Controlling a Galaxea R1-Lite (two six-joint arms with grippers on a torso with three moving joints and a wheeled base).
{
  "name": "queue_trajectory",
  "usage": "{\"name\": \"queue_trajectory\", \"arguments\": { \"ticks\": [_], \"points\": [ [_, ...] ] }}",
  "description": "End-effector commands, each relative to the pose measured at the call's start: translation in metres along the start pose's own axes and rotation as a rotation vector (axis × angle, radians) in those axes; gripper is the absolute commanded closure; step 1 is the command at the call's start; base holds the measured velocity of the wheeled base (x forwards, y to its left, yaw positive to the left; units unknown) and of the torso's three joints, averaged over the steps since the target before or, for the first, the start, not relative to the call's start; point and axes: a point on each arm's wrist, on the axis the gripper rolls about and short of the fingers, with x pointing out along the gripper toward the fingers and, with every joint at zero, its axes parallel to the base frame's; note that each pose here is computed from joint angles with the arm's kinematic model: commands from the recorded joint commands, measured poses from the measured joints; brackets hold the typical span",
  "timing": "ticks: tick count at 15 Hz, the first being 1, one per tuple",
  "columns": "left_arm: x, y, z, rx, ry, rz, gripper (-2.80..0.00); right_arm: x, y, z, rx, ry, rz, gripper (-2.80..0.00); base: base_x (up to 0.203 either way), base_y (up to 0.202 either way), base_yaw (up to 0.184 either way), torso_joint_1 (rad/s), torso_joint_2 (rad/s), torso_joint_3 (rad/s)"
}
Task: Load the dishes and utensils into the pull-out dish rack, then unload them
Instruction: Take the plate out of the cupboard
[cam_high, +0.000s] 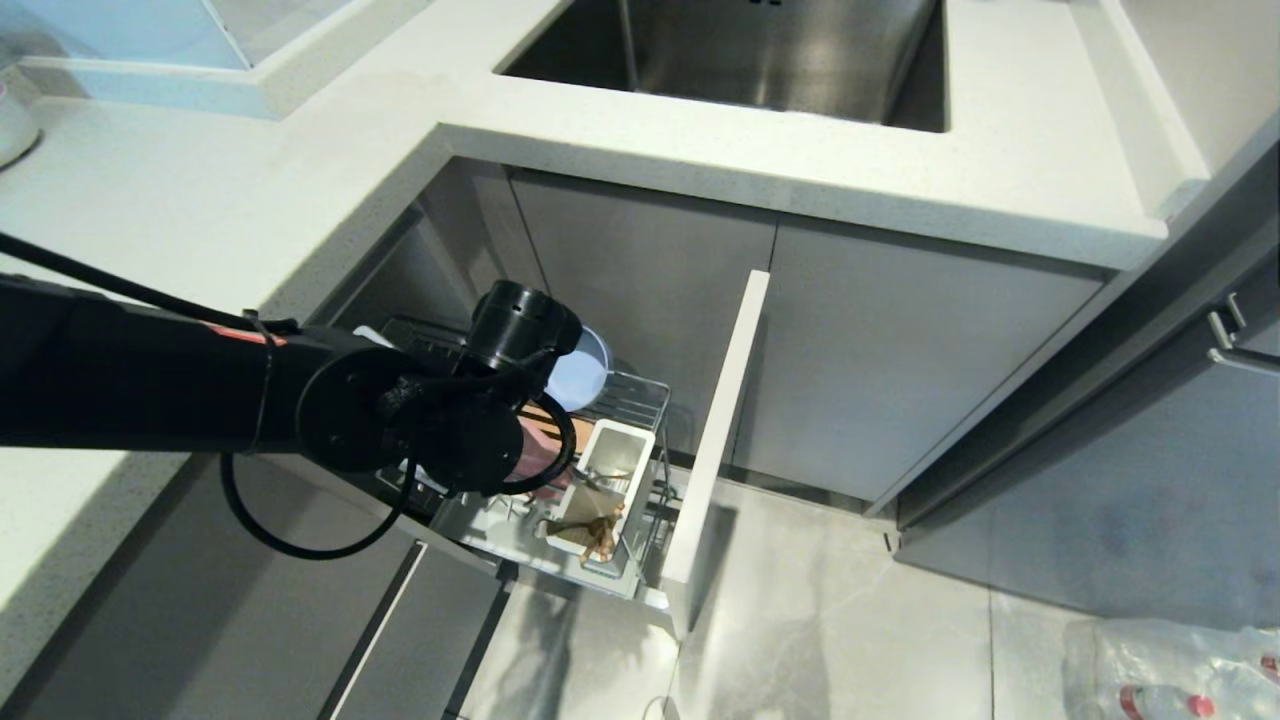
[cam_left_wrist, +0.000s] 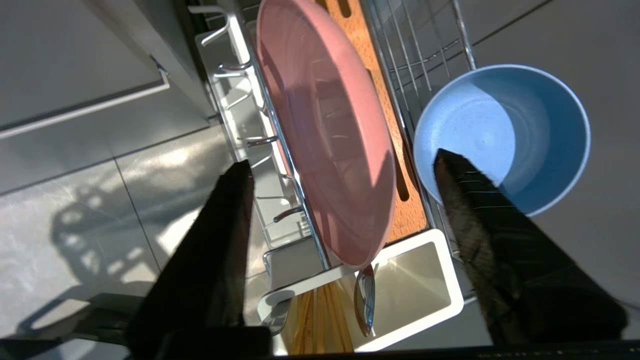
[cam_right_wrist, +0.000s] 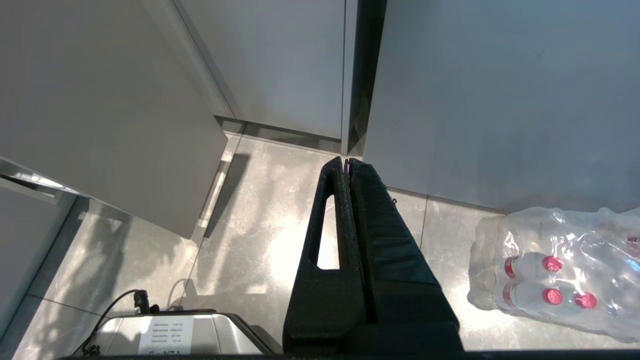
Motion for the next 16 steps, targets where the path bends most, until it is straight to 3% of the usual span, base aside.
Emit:
{"name": "queue_trajectory", "arguments": {
  "ticks": [1,10,16],
  "points": [
    [0.005,0.001,-0.005,-0.005,-0.002,0.013,-2.80,0.000,0.000,0.000,0.000,0.000,0.001,0.00,0.000,0.000,0.000,0.000,0.00,0.000],
    [0.046,0.002,-0.014,-0.031,0.090,0.064,-2.80,0.000,0.000,0.000,0.000,0.000,0.000,0.00,0.000,0.000,0.000,0.000,0.00,0.000],
    [0.054,-0.002,-0.011,-0.060,0.081,0.057,-2.80,0.000,0.000,0.000,0.000,0.001,-0.001,0.00,0.000,0.000,0.000,0.000,0.00,0.000]
  ]
}}
